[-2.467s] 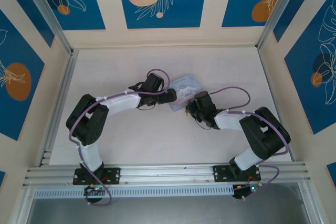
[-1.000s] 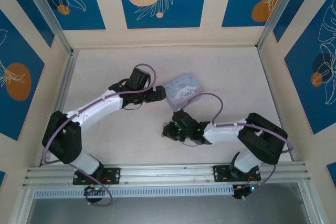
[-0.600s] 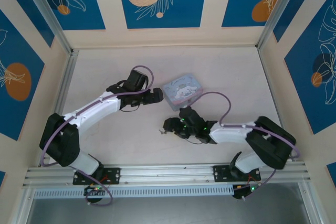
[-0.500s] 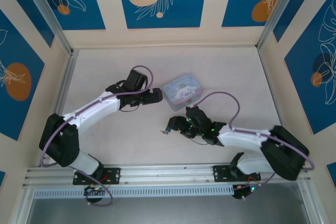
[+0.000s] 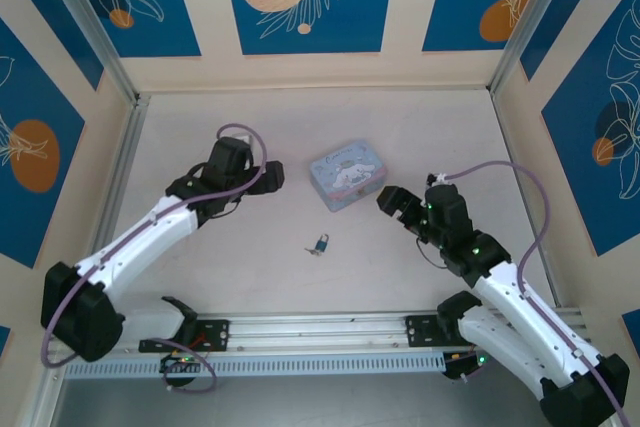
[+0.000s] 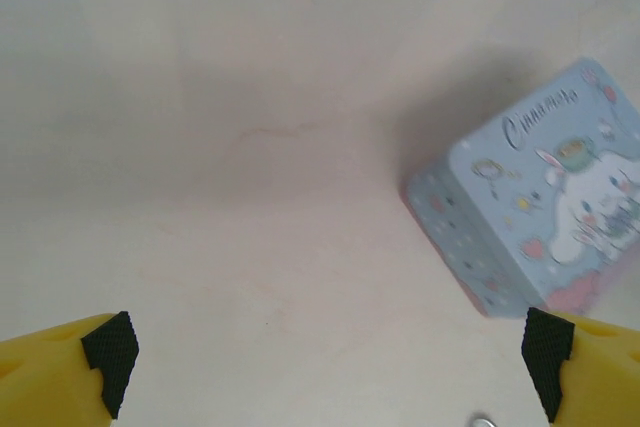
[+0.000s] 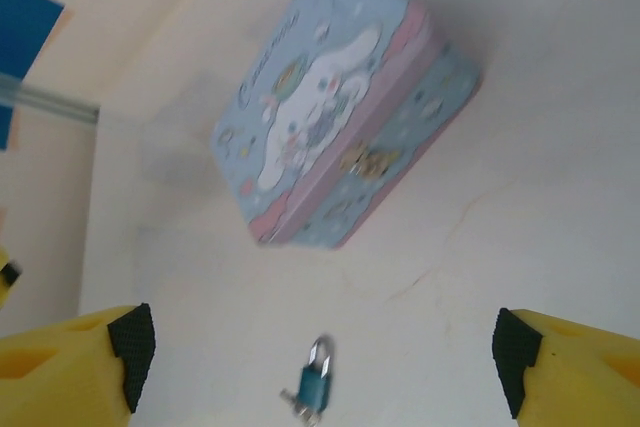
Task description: Unlock the padlock with the key
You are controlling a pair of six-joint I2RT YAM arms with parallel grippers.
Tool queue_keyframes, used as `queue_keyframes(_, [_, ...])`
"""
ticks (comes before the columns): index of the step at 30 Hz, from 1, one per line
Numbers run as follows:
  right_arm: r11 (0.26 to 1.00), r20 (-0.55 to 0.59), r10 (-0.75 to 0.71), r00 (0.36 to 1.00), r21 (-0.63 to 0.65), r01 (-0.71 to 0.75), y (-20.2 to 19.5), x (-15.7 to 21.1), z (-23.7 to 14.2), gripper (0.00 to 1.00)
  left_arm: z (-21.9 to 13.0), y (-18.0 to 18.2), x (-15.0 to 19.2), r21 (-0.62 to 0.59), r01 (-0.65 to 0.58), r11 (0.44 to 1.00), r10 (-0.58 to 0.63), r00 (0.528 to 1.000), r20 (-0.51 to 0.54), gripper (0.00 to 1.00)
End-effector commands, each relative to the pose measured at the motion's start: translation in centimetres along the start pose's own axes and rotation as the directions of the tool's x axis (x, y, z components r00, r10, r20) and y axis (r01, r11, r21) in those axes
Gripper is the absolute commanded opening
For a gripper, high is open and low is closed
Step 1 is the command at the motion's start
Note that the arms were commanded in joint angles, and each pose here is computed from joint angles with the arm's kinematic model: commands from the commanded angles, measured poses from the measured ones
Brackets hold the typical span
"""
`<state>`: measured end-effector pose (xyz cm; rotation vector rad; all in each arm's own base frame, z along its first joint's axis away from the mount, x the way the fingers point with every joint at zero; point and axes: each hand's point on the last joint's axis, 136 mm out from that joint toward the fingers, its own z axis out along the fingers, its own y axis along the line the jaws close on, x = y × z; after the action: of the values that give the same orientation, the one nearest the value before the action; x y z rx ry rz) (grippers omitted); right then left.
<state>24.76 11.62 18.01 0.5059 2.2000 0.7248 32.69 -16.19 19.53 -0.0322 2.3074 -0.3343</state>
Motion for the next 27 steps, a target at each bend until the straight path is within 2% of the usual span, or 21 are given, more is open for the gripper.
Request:
queue_keyframes(1, [0.969, 0.036, -0.139, 0.990, 0.209, 0.129, -4.3, -1.8, -0.1, 0.90, -0.4, 4.3, -1.5, -0.202, -0.063, 0.977, 0.097, 0.982, 0.164, 1.00])
queue_keyframes(4, [0.955, 0.092, -0.147, 0.985, 0.274, 0.117, -5.9, -3.9, 0.4, 0.93, -1.3, 6.7, -1.8, -0.303, -0.094, 0.948, 0.164, 0.963, 0.214, 1.00])
queue_keyframes(7, [0.934, 0.168, -0.174, 0.970, 0.342, 0.108, -7.6, -6.3, 1.1, 1.00, -2.0, 9.1, -2.0, -0.358, -0.046, 0.932, 0.144, 0.957, 0.251, 1.00])
queue_keyframes(11, [0.875, 0.256, -0.287, 0.923, 0.462, 0.144, -9.8, -9.5, 1.6, 1.00, -2.2, 11.6, -2.5, -0.399, -0.019, 0.917, 0.148, 0.944, 0.296, 1.00])
queue_keyframes(15, [0.829, 0.291, -0.339, 0.895, 0.542, 0.138, -12.1, -12.0, 2.5, 1.00, -1.4, 13.3, -3.3, -0.459, -0.087, 0.884, 0.249, 0.919, 0.305, 1.00])
queue_keyframes(20, [0.813, 0.322, -0.409, 0.854, 0.554, 0.181, -13.1, -13.9, 4.5, 0.99, 0.2, 15.8, -3.6, -0.487, -0.084, 0.869, 0.264, 0.912, 0.313, 1.00])
queue_keyframes(24, [0.806, 0.313, -0.462, 0.830, 0.538, 0.246, -13.6, -13.9, 6.9, 0.99, 2.1, 17.0, -3.1, -0.458, -0.085, 0.885, 0.260, 0.905, 0.335, 1.00])
queue_keyframes(27, [0.805, 0.311, -0.509, 0.803, 0.502, 0.316, -13.5, -13.4, 8.7, 1.00, 4.0, 18.0, -1.5, -0.458, -0.096, 0.884, 0.260, 0.915, 0.308, 1.00])
